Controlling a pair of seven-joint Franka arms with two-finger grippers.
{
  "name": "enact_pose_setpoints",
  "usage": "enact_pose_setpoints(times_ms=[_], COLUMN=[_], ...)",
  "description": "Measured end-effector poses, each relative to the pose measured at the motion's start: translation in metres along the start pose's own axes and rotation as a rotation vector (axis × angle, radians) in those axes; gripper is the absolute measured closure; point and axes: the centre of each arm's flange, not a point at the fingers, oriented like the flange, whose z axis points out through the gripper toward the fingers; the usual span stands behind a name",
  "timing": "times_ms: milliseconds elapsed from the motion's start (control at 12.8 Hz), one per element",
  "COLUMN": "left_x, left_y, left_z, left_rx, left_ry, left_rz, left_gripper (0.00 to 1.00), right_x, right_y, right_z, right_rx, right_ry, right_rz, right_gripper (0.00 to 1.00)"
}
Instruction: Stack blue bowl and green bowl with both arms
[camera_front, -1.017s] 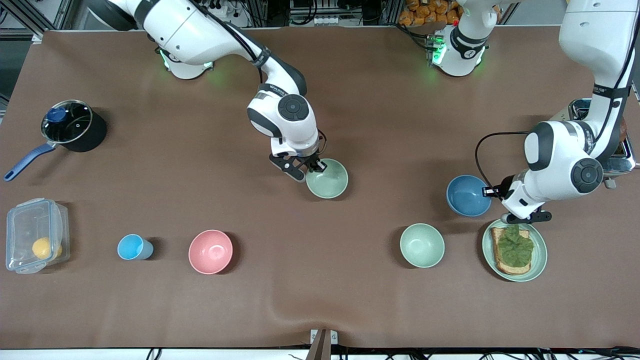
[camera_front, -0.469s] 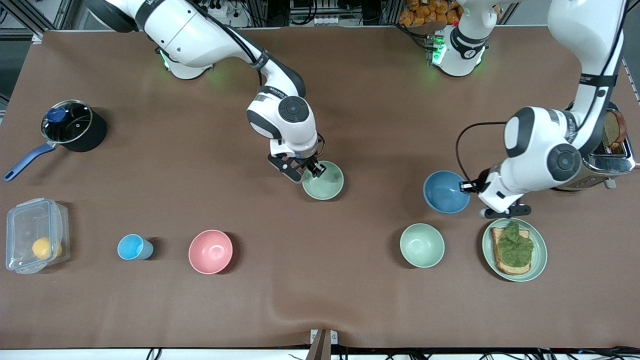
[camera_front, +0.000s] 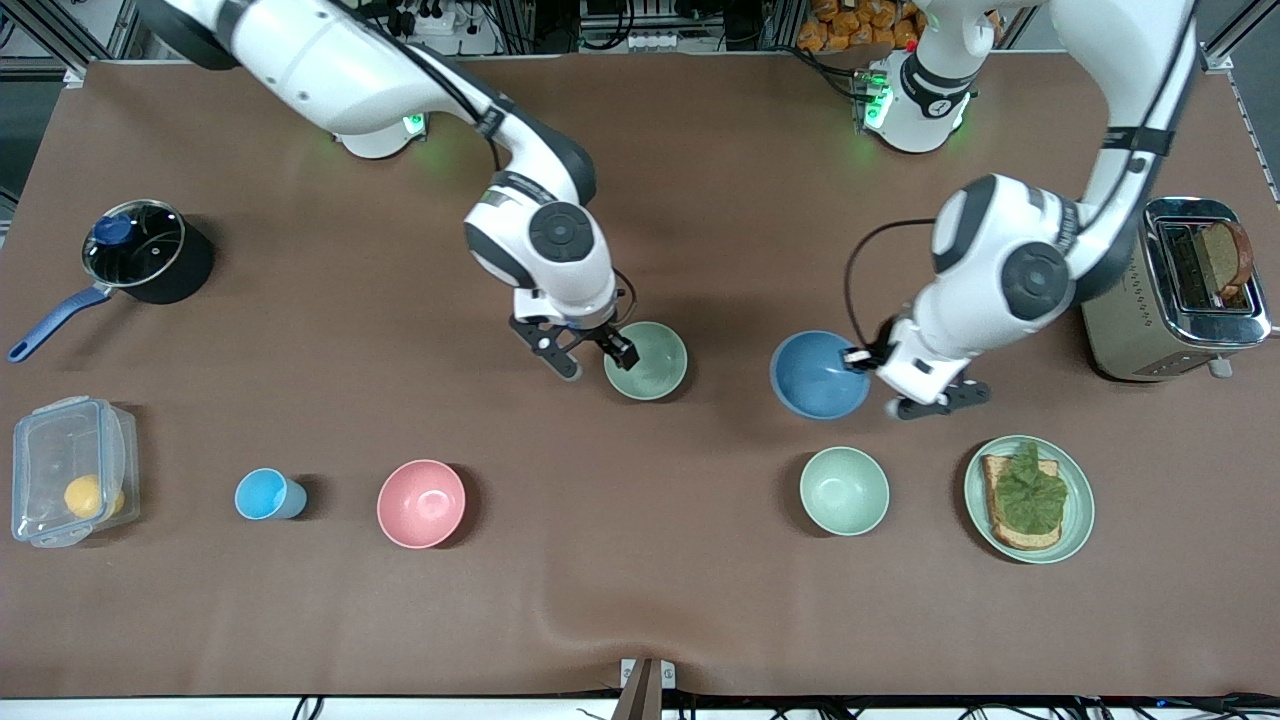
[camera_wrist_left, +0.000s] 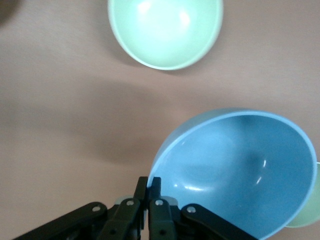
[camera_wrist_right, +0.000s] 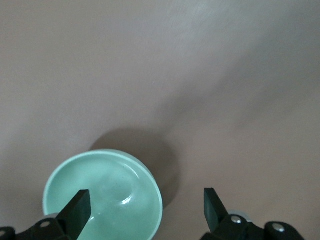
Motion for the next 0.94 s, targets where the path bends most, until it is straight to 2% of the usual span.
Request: enact_pose_setpoints(times_ms=[156,391,626,939], left_x=[-0.027,-0.058,-0.08,-0.087], left_y=[0.046,0.103,0.153,0.176], left_z=[0.001,0.017,0.046,0.088], left_rx=[-0.008,-0.021,-0.026,-0.006], left_ry=[0.002,-0.023,-0.063,-0.113], left_rz=[-0.047,-0.093,-0.171,-0.197], left_gripper=[0.96,0.96,0.96,0.96], right_x=[0.031,0.06,0.084,0.096], right_y=[0.006,0.015,0.022,0.036], right_z=[-0.022,-0.018,0.011,0.068], right_rx=[-0.005,-0.016,0.028,0.057], right_ry=[-0.041,-0.112,-0.202,-0.246], right_rz=[0.039,0.125,0.237,0.316], right_gripper=[0.0,0.0,0.0,0.0])
